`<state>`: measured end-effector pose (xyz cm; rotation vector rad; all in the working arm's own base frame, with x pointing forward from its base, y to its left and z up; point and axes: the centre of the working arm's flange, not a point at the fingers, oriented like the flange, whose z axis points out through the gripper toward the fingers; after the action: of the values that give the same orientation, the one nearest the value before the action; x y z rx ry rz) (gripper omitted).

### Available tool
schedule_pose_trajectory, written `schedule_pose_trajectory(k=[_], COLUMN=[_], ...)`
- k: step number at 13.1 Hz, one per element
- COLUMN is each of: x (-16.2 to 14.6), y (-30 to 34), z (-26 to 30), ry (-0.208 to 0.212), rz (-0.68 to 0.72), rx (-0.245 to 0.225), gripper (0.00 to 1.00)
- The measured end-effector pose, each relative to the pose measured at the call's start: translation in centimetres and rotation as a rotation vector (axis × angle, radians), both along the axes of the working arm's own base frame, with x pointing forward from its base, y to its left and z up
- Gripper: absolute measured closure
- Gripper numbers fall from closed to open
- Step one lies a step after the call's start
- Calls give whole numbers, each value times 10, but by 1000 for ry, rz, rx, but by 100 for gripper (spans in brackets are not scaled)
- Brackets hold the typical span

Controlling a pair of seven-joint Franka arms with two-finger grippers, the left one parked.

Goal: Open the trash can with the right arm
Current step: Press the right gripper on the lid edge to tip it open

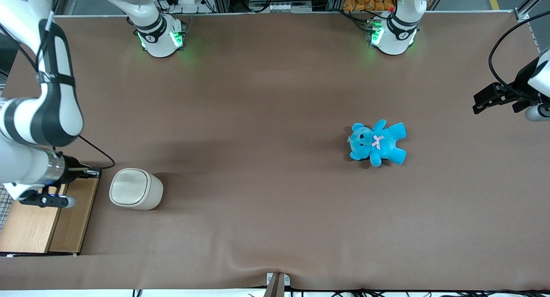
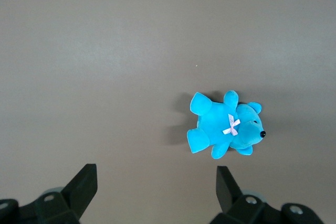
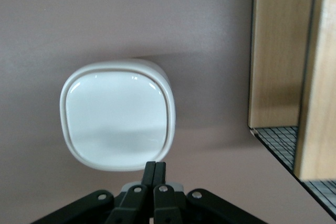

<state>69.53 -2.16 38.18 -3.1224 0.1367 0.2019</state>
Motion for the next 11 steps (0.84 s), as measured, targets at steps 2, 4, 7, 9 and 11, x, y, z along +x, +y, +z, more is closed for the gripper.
schedule_pose_trajectory(k=[2,4,7,9,11], x=[6,11,17,17,17], y=[2,2,2,3,3], z=[-19,-33,-47,-53,-56], ry=[-1,-21,-42,-37,-33], rz=[3,3,1,0,0], rx=[-2,-5,-3,0,0], gripper=[99,99,99,99,99])
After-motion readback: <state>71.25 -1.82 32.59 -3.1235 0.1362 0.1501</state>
